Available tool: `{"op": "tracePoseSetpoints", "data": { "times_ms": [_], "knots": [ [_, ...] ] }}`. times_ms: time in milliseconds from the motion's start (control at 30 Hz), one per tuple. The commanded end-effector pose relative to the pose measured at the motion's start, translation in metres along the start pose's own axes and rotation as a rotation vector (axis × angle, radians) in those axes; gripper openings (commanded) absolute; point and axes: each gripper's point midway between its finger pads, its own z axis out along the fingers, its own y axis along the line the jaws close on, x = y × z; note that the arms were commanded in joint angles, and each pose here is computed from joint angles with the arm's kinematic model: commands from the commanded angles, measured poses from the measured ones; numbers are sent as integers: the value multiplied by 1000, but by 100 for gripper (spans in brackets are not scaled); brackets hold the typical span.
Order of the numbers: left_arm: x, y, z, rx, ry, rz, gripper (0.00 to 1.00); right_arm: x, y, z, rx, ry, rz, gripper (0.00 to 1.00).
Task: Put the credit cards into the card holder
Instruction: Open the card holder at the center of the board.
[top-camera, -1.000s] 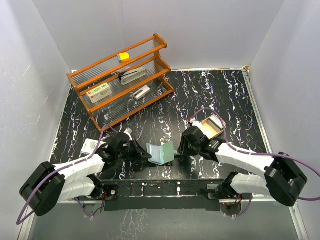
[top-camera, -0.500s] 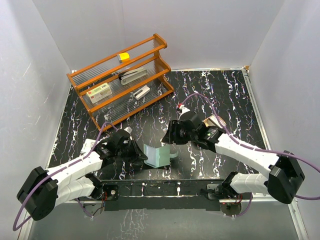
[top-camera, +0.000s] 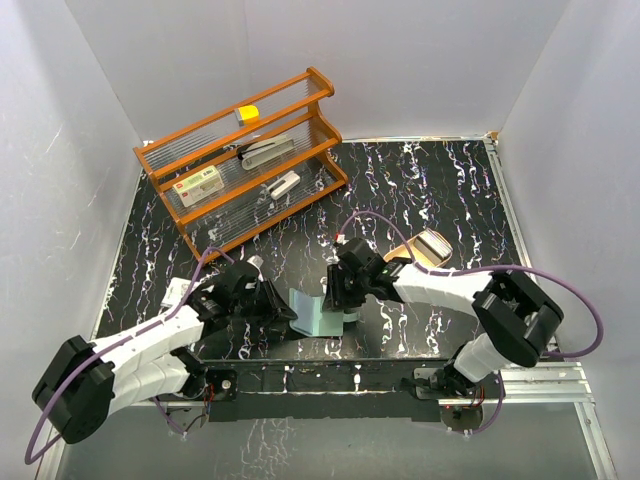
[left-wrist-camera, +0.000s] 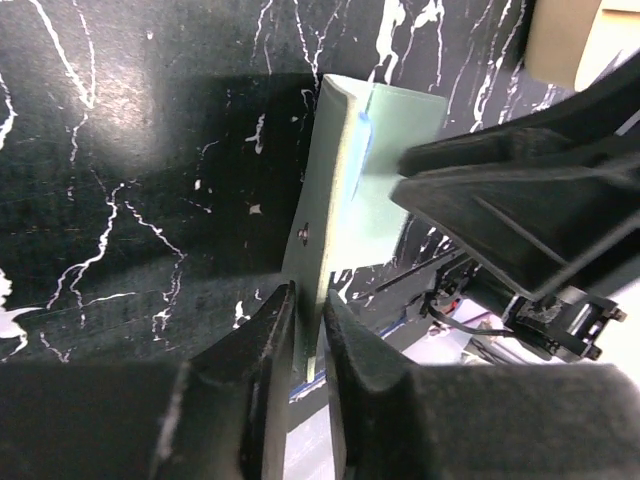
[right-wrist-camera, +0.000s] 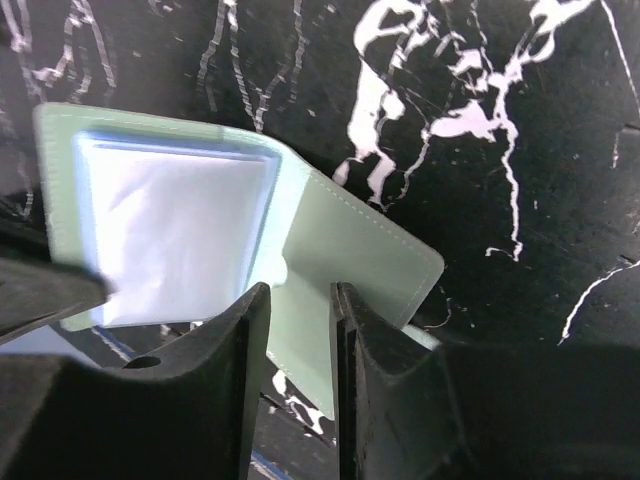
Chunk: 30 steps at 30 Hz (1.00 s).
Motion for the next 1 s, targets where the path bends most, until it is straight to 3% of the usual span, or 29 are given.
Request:
{"op": "tracePoseSetpoints", "data": {
  "times_ms": [0, 200, 433, 533, 667, 767, 967],
  "knots": [
    [6, -14, -4, 91, 18, -31, 20, 4, -5, 13, -21, -3, -53, 27],
    [9, -16, 0, 147, 19, -49, 24, 14, -15, 19, -14, 3, -42, 27],
    [7, -19, -2, 168, 5, -36, 11, 11, -17, 20, -17, -21, -57, 26],
    [5, -21, -5, 182, -9, -36, 24, 5, -20, 23, -4, -53, -70, 24],
    [5, -21, -6, 200, -20, -21, 27, 5, -16, 26, -32, -56, -86, 24],
    [6, -20, -3, 226, -19, -26, 41, 4, -13, 27, -47, -52, -115, 25],
    [6, -18, 5, 190, 3, -3, 40, 3, -12, 33, -45, -19, -154, 25]
  ]
}}
